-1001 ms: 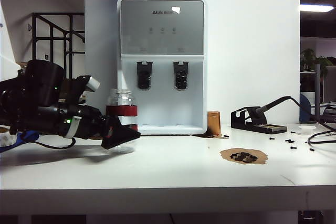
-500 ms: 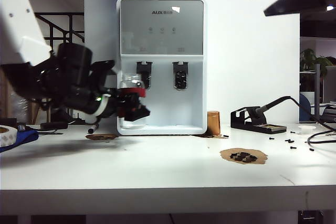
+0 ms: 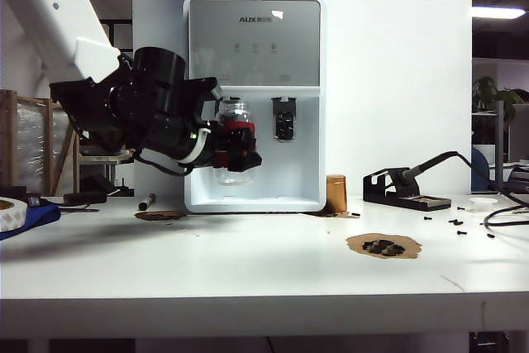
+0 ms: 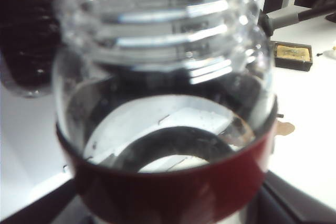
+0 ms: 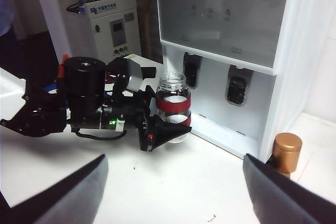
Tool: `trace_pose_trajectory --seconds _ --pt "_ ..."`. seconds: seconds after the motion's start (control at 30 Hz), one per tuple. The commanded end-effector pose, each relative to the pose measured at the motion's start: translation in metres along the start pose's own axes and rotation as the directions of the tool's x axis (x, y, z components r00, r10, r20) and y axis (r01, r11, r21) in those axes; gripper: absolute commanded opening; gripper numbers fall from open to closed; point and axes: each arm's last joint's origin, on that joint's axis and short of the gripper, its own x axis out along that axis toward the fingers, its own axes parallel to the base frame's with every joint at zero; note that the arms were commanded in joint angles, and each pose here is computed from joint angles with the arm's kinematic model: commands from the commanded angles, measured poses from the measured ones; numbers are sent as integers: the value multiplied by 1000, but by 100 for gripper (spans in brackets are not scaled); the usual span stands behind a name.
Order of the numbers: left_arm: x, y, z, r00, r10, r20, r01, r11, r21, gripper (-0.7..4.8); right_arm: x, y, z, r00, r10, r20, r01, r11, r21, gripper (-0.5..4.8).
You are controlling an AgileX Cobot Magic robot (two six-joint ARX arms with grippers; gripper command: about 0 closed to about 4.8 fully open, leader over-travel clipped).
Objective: Pick up the water bottle with two loops of red belts, then reach the front water dispenser and gently press the gray-black baffle horizontally to get a little water.
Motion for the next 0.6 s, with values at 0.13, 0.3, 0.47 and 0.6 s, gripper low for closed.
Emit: trace_pose_trajectory --seconds 0.13,0.3,0.47,0.6 --pt "1 6 -1 998 61 6 -61 998 -1 -5 0 1 0 1000 0 -4 0 1000 8 412" --pt "3 7 -1 996 84 32 -84 996 4 -5 0 1 0 1000 4 -5 -4 1000 9 412" --pt "16 12 3 992 124 23 -124 992 0 -5 0 1 0 1000 4 -4 -4 1000 16 412" --pt "30 16 9 992 124 25 -124 992 -1 -5 0 1 0 1000 4 -4 -4 1000 19 412"
